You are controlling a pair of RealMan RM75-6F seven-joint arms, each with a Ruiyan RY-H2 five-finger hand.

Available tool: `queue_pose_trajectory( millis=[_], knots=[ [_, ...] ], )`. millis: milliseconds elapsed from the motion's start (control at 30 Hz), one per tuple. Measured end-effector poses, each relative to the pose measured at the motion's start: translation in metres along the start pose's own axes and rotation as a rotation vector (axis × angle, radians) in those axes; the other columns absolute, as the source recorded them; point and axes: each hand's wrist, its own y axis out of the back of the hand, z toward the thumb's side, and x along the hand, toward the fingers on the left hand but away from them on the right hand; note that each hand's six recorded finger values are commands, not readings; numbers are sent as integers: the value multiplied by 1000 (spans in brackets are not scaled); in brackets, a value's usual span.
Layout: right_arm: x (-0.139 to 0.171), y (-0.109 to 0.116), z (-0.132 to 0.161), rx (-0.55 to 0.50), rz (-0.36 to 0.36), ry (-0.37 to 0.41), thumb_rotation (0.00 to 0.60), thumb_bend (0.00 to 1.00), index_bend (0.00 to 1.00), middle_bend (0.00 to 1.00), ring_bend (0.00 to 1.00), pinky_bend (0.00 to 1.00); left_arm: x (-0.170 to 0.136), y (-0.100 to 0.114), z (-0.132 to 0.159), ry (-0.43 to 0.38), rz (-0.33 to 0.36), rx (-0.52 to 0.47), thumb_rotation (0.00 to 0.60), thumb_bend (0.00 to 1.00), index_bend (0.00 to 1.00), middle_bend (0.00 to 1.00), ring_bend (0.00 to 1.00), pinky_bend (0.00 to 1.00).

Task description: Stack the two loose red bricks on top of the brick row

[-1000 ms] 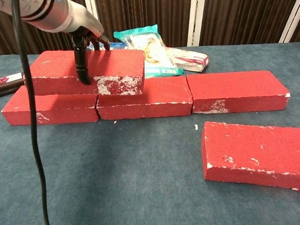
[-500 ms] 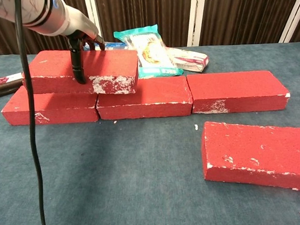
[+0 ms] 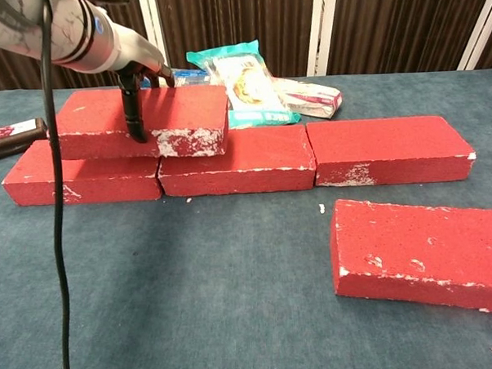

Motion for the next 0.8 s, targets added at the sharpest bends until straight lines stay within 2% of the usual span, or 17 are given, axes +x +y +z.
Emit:
queue_pose_trajectory(
  millis=[200, 800],
  knots=[
    [-1, -1, 1, 3, 2, 1, 600, 712, 241, 78, 7, 0, 8, -10, 0, 5, -22, -32, 600, 245, 0, 75, 0, 34],
    [-1, -3, 2, 8, 5, 1, 600, 712, 241, 78, 7, 0, 18, -22, -5, 27, -21, 3, 600, 245, 0, 63, 0, 32]
  ],
)
